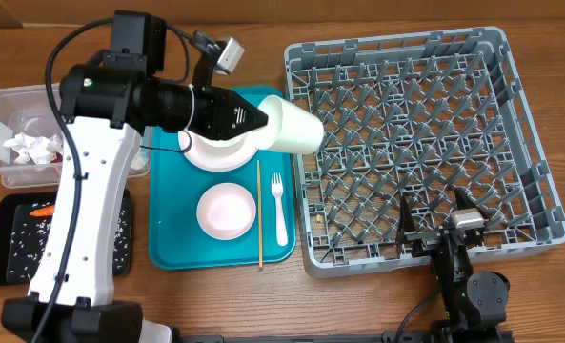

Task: Sort waste into correct bins and load items into the dishwasher
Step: 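Lift the white cup and tilt it toward the dish rack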

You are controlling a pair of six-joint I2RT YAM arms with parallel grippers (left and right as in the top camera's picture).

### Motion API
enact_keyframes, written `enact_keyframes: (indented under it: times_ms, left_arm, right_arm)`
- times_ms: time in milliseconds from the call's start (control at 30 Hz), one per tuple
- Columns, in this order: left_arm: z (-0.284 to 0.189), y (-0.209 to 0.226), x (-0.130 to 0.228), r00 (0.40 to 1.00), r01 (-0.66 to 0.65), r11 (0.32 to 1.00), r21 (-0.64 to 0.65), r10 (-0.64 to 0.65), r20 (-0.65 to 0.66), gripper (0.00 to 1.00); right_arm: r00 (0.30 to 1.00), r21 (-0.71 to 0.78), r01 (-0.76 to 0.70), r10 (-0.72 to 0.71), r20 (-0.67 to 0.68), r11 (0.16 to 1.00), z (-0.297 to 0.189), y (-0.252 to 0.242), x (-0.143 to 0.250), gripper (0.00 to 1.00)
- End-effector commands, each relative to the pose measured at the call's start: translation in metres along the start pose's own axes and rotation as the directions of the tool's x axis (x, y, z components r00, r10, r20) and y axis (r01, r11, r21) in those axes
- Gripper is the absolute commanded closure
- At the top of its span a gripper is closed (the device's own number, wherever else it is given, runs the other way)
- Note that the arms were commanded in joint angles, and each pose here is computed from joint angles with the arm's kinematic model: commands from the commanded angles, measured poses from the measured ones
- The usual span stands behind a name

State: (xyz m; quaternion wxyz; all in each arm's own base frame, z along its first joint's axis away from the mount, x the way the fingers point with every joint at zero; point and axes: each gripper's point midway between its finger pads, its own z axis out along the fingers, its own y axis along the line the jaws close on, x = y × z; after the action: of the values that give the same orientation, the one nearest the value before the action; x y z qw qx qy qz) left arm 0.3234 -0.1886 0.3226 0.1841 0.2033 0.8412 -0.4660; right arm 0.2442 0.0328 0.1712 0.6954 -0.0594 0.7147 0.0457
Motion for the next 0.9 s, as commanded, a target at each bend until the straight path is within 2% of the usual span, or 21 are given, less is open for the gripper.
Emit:
enact_keyframes:
  times_ms: [0,133,167,333,433,600,767,867]
  left_arm:
    - [0.004,-0.001,-0.002,1.0,-0.023,0.996,0.087,0.023,-0.001,0.96]
    - [0.001,-0.003,-0.007,0.999,-0.03,0.988,0.154,0.028,0.019,0.96]
    - [0.0,-0.002,-0.008,0.999,-0.027,0.986,0.166,0.023,0.025,0.96]
    - [-0.011,0.012,-0.016,0.998,-0.004,0.977,0.215,-0.01,0.066,0.96]
    - [-0.013,0.015,-0.017,0.997,-0.017,0.968,0.249,-0.003,0.08,0.96]
    - [-0.012,0.013,-0.013,0.997,-0.029,0.95,0.312,0.003,0.082,0.96]
    - [-0.008,0.017,-0.011,0.998,-0.01,0.946,0.325,-0.013,0.069,0.96]
    - [-0.009,0.012,-0.012,0.997,-0.001,0.935,0.355,-0.027,0.076,0.96]
  right_arm:
    - [0.993,-0.068,-0.122,0.122,0.001,0.99,0.0,0.011,0.001,0.0]
    - [0.921,-0.115,-0.39,0.389,-0.031,0.914,-0.001,0.02,-0.001,0.0]
    - [0.907,-0.143,-0.421,0.419,-0.049,0.895,-0.002,0.026,-0.001,0.0]
    - [0.898,-0.363,-0.439,0.414,-0.148,0.822,-0.014,0.067,-0.012,0.0]
    - [0.87,-0.406,-0.492,0.455,-0.192,0.77,-0.021,0.076,-0.029,0.0]
    - [0.864,-0.493,-0.503,0.431,-0.261,0.71,-0.034,0.094,-0.077,0.0]
    - [0.8,-0.465,-0.59,0.399,-0.449,0.66,-0.032,0.106,-0.115,0.0]
    - [0.69,-0.34,-0.678,0.405,-0.6,0.652,-0.022,0.106,-0.12,0.0]
